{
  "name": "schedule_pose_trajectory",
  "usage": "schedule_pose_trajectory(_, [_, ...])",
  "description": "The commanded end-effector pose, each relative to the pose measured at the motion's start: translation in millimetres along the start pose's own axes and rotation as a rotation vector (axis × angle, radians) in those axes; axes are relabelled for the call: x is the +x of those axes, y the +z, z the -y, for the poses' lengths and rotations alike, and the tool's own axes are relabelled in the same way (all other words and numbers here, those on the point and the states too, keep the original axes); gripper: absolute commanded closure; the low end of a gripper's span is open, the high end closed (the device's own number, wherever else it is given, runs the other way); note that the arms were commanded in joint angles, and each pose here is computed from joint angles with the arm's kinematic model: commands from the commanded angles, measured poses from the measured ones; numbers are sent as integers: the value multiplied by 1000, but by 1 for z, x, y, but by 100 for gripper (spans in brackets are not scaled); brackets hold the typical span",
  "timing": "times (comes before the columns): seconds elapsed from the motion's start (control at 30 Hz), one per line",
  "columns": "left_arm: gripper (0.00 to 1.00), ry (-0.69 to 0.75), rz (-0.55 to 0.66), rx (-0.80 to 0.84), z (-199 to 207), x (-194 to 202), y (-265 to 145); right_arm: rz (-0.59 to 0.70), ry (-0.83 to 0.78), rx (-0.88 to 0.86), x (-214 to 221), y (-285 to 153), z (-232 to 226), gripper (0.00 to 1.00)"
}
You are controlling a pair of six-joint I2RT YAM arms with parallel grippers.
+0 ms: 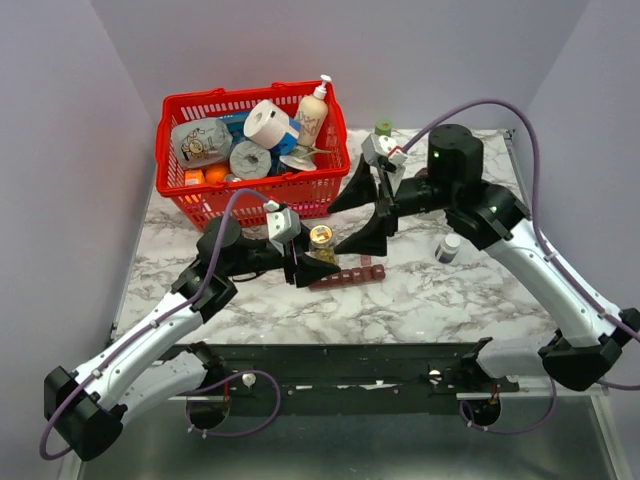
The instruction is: Sort the pills into containers
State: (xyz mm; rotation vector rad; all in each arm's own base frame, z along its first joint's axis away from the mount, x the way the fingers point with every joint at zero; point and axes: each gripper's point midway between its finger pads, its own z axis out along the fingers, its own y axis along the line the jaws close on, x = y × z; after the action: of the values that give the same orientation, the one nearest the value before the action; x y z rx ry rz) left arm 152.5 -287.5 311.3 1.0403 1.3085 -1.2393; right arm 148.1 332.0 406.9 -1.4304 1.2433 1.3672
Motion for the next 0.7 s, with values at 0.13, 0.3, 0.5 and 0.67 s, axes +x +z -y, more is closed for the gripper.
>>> schedule_pose_trajectory(0.13, [100, 12, -58, -412, -68, 4, -18, -50, 132, 570, 18, -37, 75, 10])
schedule_pose_trajectory(0.3, [100, -3, -65, -464, -79, 6, -14, -74, 195, 642, 32, -33, 97, 10])
schedule_pose_trajectory(0.5, [100, -23, -78, -460, -82, 11, -7, -124, 185, 657, 44, -20, 106, 10])
schedule_pose_trajectory(0.67, [100, -33, -84, -455, -82, 12, -4, -145, 192, 634, 50, -9, 103, 11])
